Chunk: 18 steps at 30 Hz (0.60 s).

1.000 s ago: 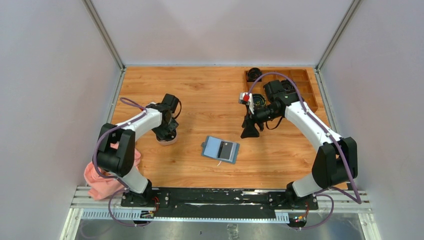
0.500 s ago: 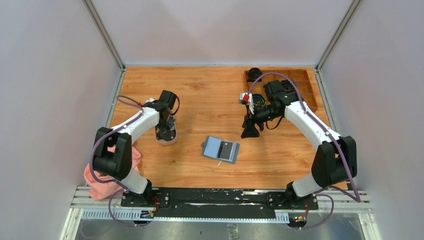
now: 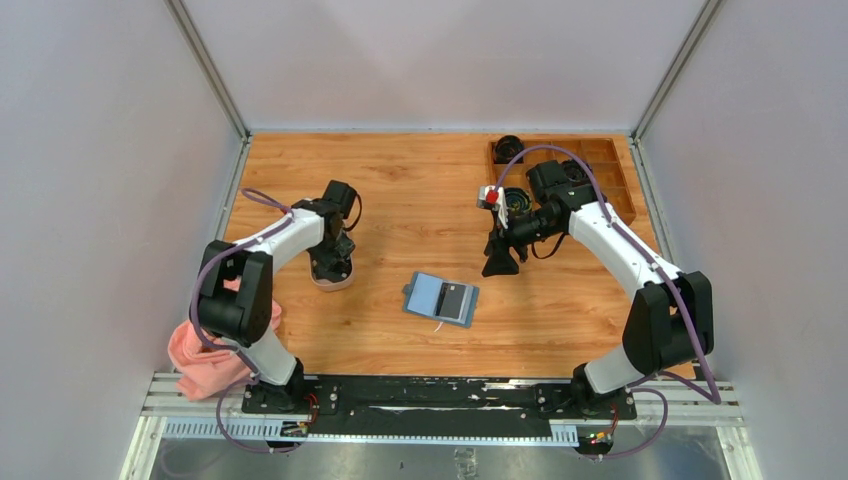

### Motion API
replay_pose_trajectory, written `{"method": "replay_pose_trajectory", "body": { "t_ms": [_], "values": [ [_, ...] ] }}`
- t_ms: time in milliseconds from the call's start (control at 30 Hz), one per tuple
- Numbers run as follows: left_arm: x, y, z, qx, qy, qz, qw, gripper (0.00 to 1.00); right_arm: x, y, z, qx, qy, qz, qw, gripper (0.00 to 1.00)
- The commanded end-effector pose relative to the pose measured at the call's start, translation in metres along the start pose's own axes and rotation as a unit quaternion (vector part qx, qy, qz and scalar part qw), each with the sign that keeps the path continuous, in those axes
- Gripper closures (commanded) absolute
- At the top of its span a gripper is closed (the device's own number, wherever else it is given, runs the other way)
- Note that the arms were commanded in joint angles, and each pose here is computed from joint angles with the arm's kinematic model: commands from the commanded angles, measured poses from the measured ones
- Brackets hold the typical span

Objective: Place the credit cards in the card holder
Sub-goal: Pick up the credit card from the storage box.

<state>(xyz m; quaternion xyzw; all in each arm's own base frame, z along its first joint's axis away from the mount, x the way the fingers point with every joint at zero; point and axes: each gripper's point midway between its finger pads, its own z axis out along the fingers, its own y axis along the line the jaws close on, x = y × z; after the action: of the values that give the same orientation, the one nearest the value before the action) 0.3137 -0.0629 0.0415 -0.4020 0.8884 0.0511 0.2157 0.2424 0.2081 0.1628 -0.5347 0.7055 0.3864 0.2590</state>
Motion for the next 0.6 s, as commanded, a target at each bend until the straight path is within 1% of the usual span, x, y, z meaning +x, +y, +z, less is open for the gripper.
{"method": "replay_pose_trajectory", "body": {
  "t_ms": [0,167,367,567],
  "values": [
    [0.003,0.007,0.003,-0.028,0.019,-0.001,0.999,0.54,0.009,-0.002,-0.002,-0.001,0.003,0.011,1.0,0.36],
    [0.006,0.018,-0.008,-0.017,0.015,-0.019,1.0,0.55,0.009,-0.002,-0.002,-0.003,0.003,0.013,1.0,0.36],
    [0.011,0.022,-0.019,0.0,0.026,-0.023,0.999,0.57,0.01,-0.002,-0.001,-0.006,0.005,0.017,1.0,0.36],
    [0.014,0.03,-0.023,0.006,0.023,-0.027,0.999,0.57,0.01,-0.002,-0.001,-0.006,0.005,0.016,1.0,0.36]
  ]
}}
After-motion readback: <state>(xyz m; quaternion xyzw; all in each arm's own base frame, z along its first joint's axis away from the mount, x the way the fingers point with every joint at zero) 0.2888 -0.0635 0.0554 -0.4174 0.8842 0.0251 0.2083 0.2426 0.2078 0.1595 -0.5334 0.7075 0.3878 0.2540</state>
